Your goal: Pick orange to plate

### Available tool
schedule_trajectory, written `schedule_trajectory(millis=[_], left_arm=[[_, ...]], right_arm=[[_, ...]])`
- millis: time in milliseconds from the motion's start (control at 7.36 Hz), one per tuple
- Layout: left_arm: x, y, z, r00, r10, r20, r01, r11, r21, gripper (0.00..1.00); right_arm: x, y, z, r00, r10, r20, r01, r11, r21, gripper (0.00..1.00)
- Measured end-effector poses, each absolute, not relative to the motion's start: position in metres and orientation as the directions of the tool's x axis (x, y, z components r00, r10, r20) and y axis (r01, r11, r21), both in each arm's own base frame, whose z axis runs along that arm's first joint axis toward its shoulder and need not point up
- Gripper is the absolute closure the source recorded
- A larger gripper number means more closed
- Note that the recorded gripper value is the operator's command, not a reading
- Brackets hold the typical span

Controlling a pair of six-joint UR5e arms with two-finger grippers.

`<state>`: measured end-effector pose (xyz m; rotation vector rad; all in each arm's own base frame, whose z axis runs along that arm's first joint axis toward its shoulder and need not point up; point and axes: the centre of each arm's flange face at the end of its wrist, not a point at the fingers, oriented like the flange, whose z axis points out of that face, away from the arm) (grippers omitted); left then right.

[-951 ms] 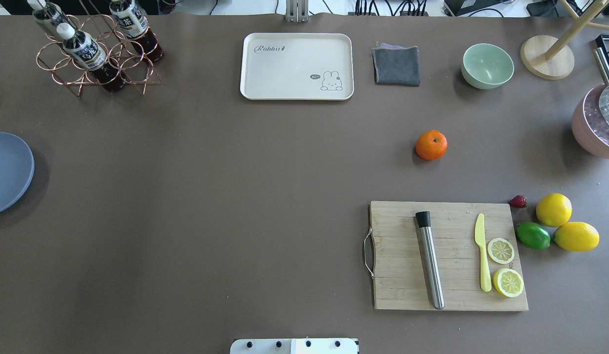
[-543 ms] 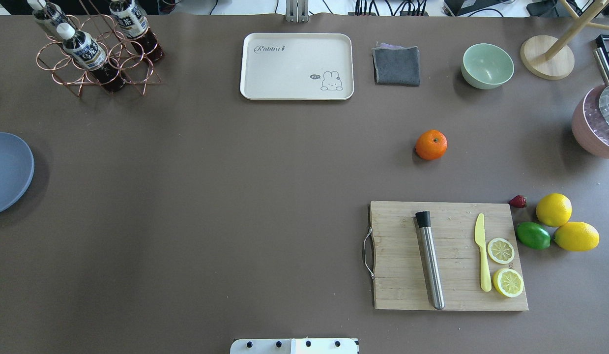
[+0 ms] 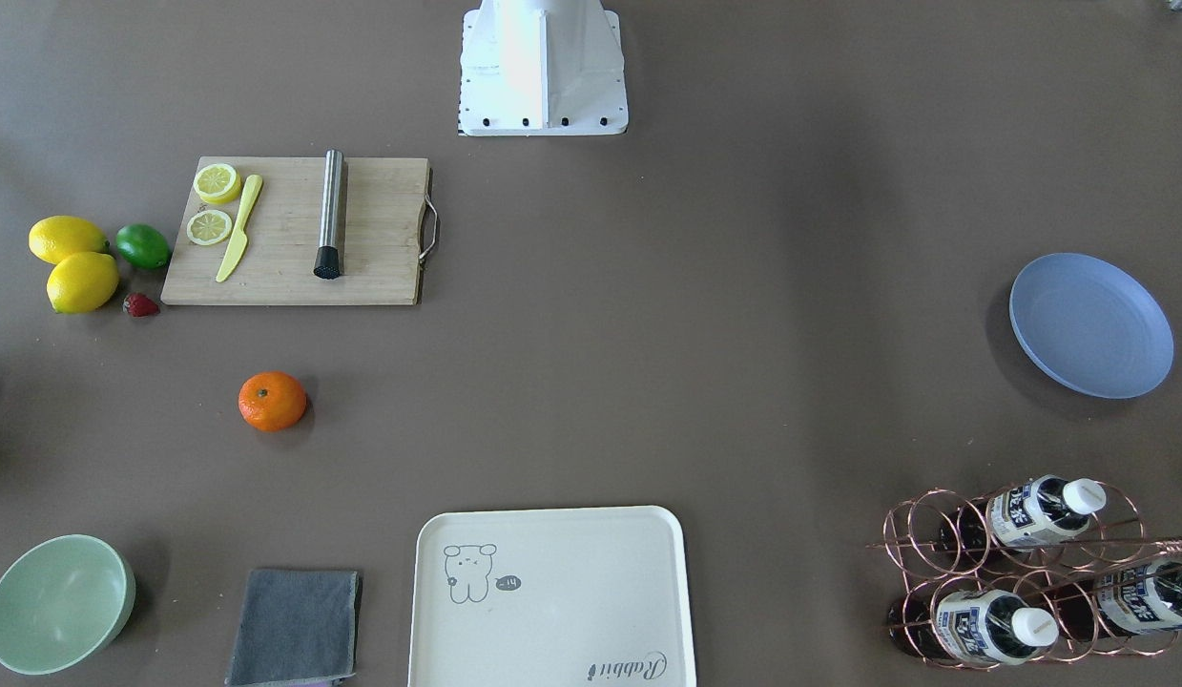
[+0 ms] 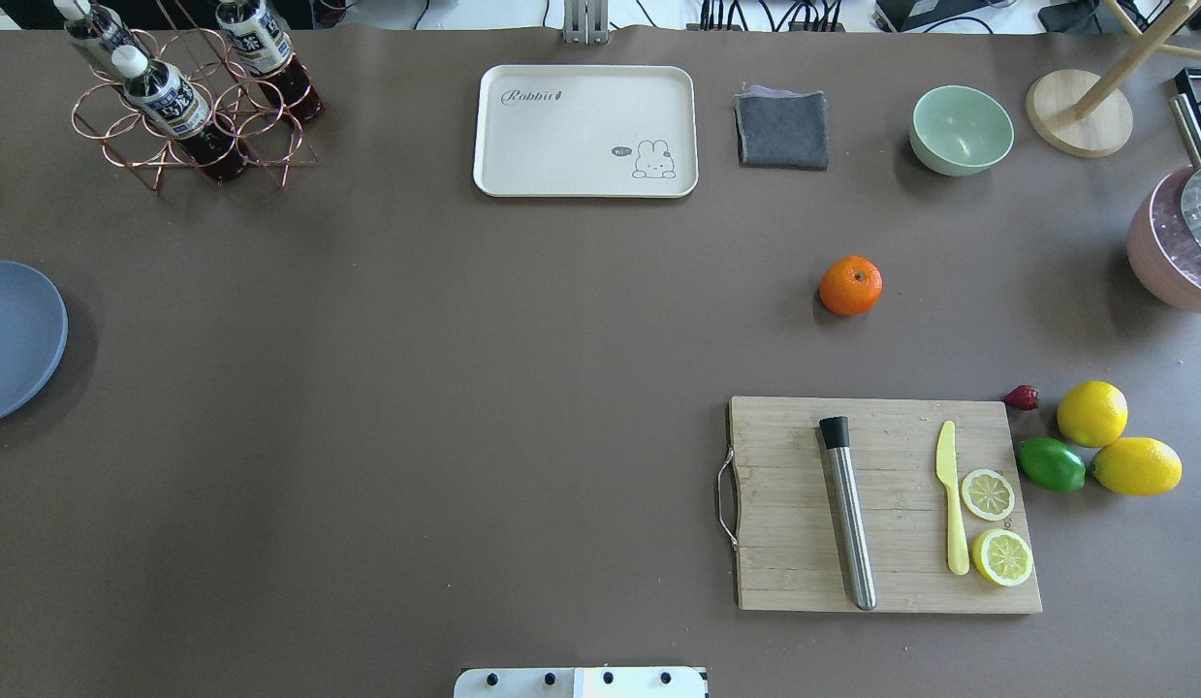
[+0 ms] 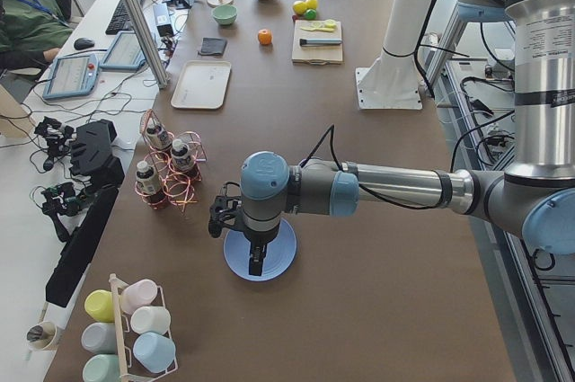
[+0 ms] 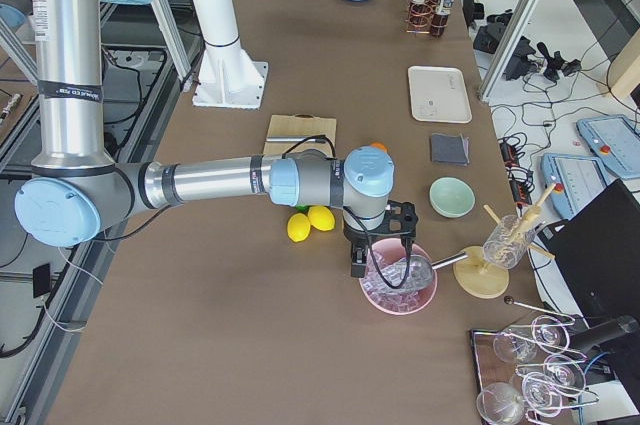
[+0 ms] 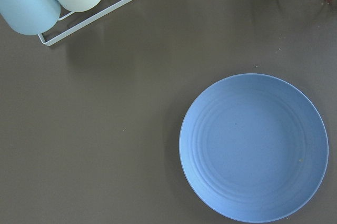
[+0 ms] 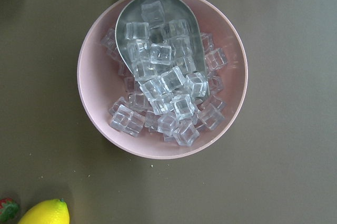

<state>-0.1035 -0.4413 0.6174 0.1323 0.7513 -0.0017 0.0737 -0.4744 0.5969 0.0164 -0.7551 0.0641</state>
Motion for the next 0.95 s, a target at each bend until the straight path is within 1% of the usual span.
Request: schedule_trajectory(millis=[951], left_arm=[[-0.093,-0.444,0.619,0.729,0.055,-0.682,0.029,0.993,0.112,0.02]], right_arm=[[0.072,-0.48,0.587,0.727,0.038,0.686,-0.063,0.998,0.011,0.0]])
